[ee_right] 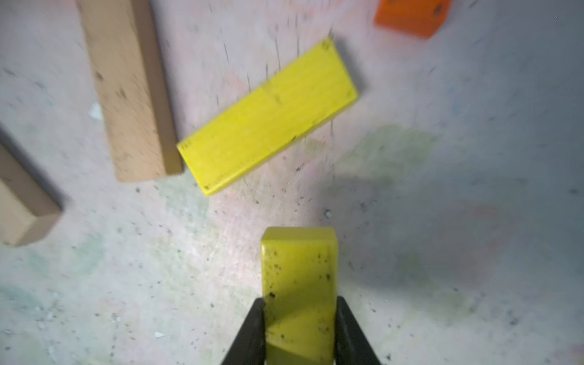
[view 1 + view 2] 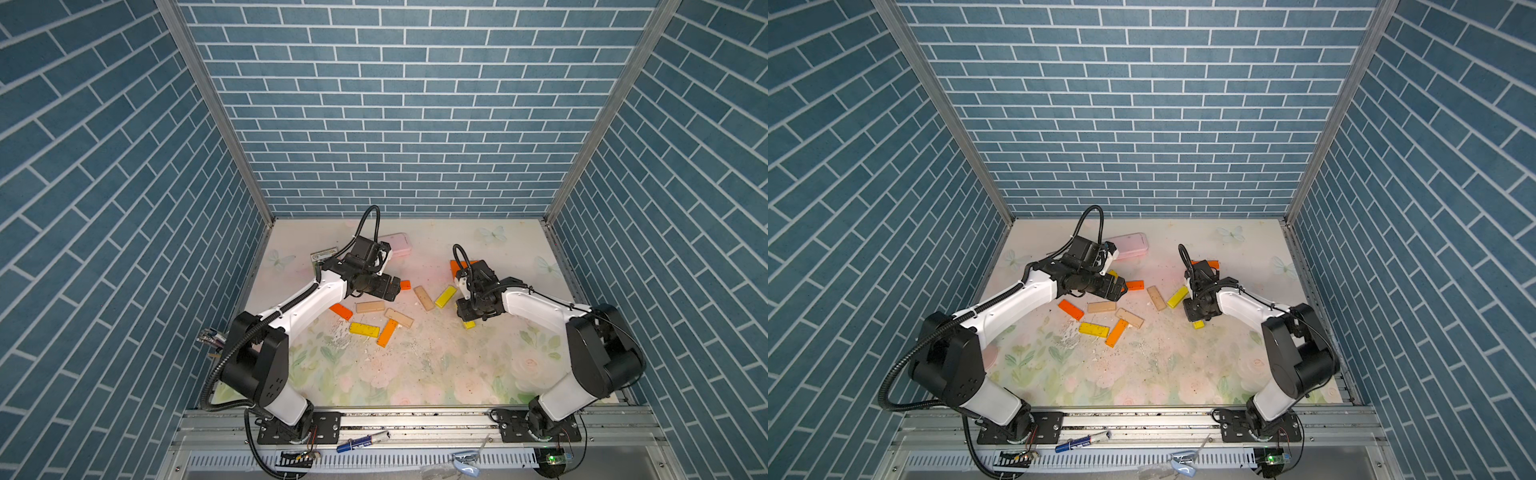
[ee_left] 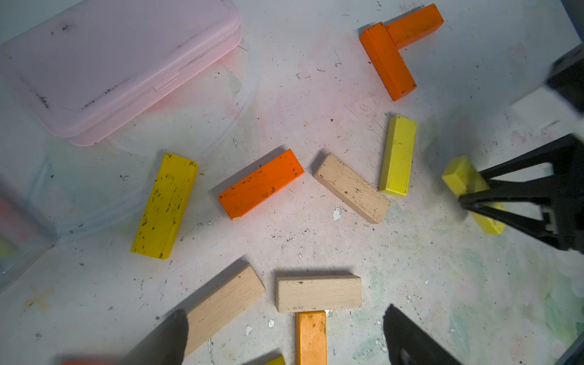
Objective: Assemble the number 6 with building blocks
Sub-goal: Pick up the building block from the center of the board.
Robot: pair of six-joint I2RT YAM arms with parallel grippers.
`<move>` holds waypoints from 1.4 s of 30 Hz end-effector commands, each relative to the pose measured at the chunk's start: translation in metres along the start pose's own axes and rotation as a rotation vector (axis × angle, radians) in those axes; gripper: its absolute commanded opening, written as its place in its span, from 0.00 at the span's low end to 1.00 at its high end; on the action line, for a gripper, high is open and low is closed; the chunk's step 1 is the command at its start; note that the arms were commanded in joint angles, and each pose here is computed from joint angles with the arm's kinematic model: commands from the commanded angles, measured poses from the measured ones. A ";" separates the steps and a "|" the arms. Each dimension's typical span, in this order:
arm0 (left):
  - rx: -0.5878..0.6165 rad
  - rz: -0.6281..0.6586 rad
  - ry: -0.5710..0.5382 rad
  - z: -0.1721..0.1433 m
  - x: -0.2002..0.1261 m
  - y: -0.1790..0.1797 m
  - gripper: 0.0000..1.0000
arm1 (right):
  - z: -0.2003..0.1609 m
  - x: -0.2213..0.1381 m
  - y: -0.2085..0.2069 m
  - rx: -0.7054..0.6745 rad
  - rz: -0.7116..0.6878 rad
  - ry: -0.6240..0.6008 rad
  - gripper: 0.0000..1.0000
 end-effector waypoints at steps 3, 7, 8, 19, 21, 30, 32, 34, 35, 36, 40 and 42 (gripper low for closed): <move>0.055 0.078 0.027 0.004 -0.004 -0.015 0.94 | 0.027 -0.049 -0.029 0.291 -0.085 -0.248 0.17; 0.093 0.074 0.080 0.005 0.009 -0.043 0.87 | 0.030 -0.075 -0.068 0.525 -0.137 -0.383 0.17; 0.116 0.075 0.086 0.007 0.015 -0.053 0.87 | 0.028 -0.079 -0.080 0.594 -0.143 -0.410 0.17; 0.254 0.085 0.198 0.020 0.100 -0.120 0.76 | 0.018 -0.125 -0.142 0.895 -0.207 -0.571 0.13; 0.256 0.087 0.217 0.018 0.112 -0.122 0.71 | 0.019 -0.129 -0.146 0.907 -0.202 -0.582 0.12; 0.253 0.066 0.241 0.016 0.149 -0.129 0.62 | 0.021 -0.131 -0.151 0.871 -0.184 -0.567 0.12; 0.250 0.067 0.236 0.018 0.155 -0.130 0.62 | 0.021 -0.130 -0.150 0.853 -0.187 -0.552 0.12; 0.250 0.066 0.231 0.019 0.160 -0.130 0.60 | 0.020 -0.128 -0.149 0.837 -0.185 -0.539 0.12; 0.250 0.066 0.232 0.020 0.163 -0.131 0.60 | 0.020 -0.129 -0.149 0.825 -0.184 -0.535 0.12; 0.249 0.065 0.235 0.020 0.166 -0.131 0.59 | 0.019 -0.129 -0.148 0.816 -0.188 -0.530 0.12; 0.244 0.060 0.244 0.018 0.181 -0.134 0.54 | 0.020 -0.133 -0.146 0.770 -0.190 -0.509 0.12; 0.240 0.061 0.256 0.015 0.188 -0.133 0.46 | 0.021 -0.135 -0.145 0.746 -0.193 -0.502 0.12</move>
Point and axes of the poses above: each gripper's point midway between its finger pads, its own x axis out along the fingers, its own y axis along the line the jaws close on, z = x × y, the point moved 2 cm from there along -x, back along the fingers, and after that the axes turned 1 degree about x, right-handed, at the moved point
